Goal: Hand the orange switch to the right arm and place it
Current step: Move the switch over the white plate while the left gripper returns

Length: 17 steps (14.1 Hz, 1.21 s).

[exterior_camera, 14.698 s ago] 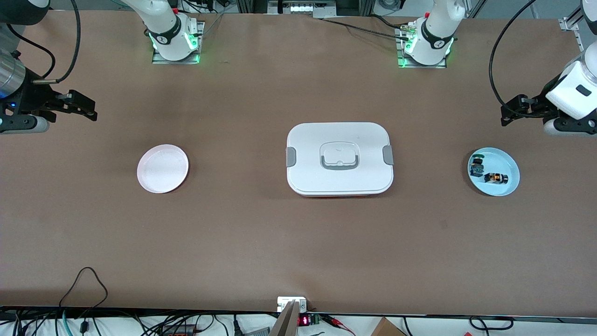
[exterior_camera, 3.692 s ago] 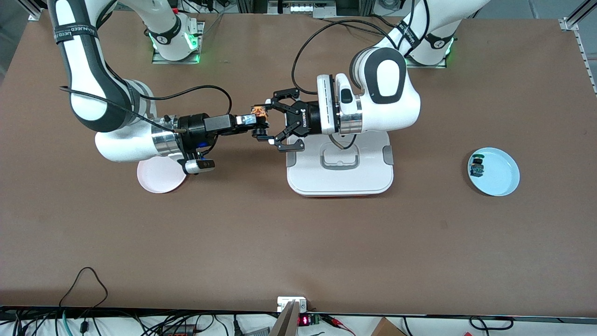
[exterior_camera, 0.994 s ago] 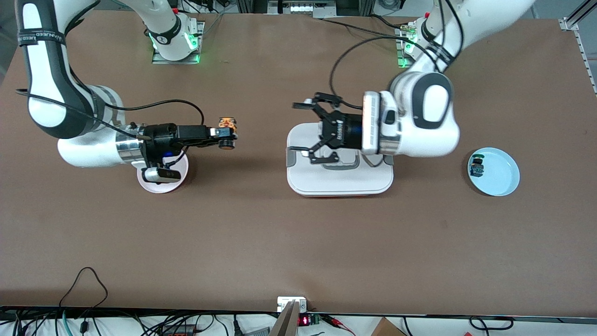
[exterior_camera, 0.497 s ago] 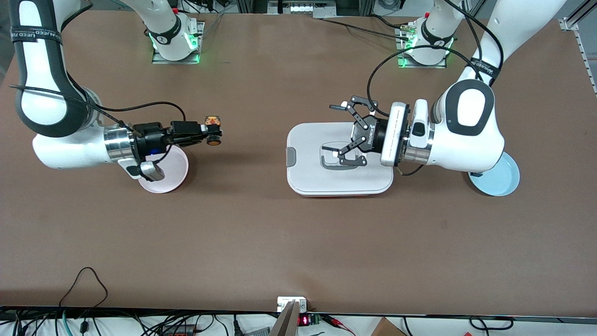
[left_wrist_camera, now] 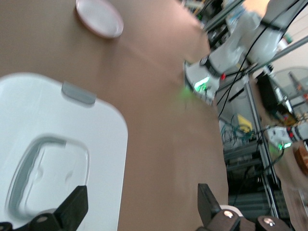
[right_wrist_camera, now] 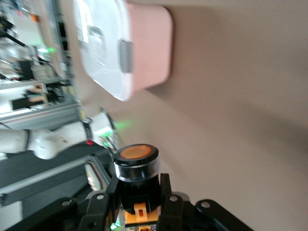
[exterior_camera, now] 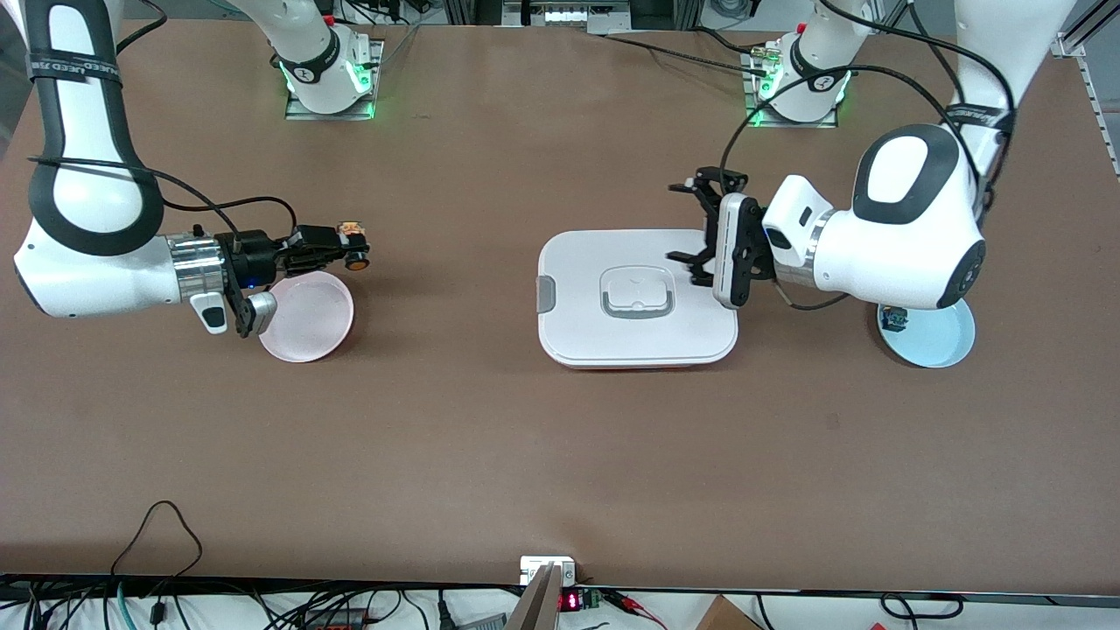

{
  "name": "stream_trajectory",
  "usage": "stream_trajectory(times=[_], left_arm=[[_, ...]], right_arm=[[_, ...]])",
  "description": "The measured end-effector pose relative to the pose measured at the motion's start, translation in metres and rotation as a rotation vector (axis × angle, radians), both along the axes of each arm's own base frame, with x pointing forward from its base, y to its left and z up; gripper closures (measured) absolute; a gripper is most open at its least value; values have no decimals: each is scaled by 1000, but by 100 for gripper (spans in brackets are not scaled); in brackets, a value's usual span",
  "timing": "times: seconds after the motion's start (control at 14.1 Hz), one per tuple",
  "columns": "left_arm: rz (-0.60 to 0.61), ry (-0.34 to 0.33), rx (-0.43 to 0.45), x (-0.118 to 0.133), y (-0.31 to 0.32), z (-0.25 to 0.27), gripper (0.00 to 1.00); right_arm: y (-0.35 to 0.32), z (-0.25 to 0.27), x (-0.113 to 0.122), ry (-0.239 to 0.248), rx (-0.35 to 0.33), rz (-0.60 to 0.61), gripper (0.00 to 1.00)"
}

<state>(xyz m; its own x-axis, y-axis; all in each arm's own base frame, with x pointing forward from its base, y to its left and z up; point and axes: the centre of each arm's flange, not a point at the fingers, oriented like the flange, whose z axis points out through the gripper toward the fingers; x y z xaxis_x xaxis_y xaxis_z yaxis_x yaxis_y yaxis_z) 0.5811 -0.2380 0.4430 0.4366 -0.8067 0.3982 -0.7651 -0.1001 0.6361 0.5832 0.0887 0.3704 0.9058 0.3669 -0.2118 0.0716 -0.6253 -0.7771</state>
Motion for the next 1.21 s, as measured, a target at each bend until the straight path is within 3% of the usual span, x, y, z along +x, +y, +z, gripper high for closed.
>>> stream_trajectory(times=[0.21, 0.43, 0.57, 0.71, 0.92, 1.21], left_arm=[[49, 85, 295, -3, 24, 2, 0], [196, 141, 652, -5, 52, 29, 0], [312, 140, 795, -4, 65, 51, 0], [390, 85, 909, 0, 76, 71, 0], [469, -31, 1057, 4, 86, 109, 0], [745, -131, 1017, 21, 133, 158, 0]], right_arm=[[-14, 4, -3, -32, -133, 86, 65], [-25, 5, -4, -95, -194, 191, 65], [-31, 3, -2, -155, -214, 259, 65], [-40, 1, 2, -241, -244, 354, 65], [-57, 0, 13, -418, -306, 597, 65], [-65, -7, 20, -545, -310, 831, 65]])
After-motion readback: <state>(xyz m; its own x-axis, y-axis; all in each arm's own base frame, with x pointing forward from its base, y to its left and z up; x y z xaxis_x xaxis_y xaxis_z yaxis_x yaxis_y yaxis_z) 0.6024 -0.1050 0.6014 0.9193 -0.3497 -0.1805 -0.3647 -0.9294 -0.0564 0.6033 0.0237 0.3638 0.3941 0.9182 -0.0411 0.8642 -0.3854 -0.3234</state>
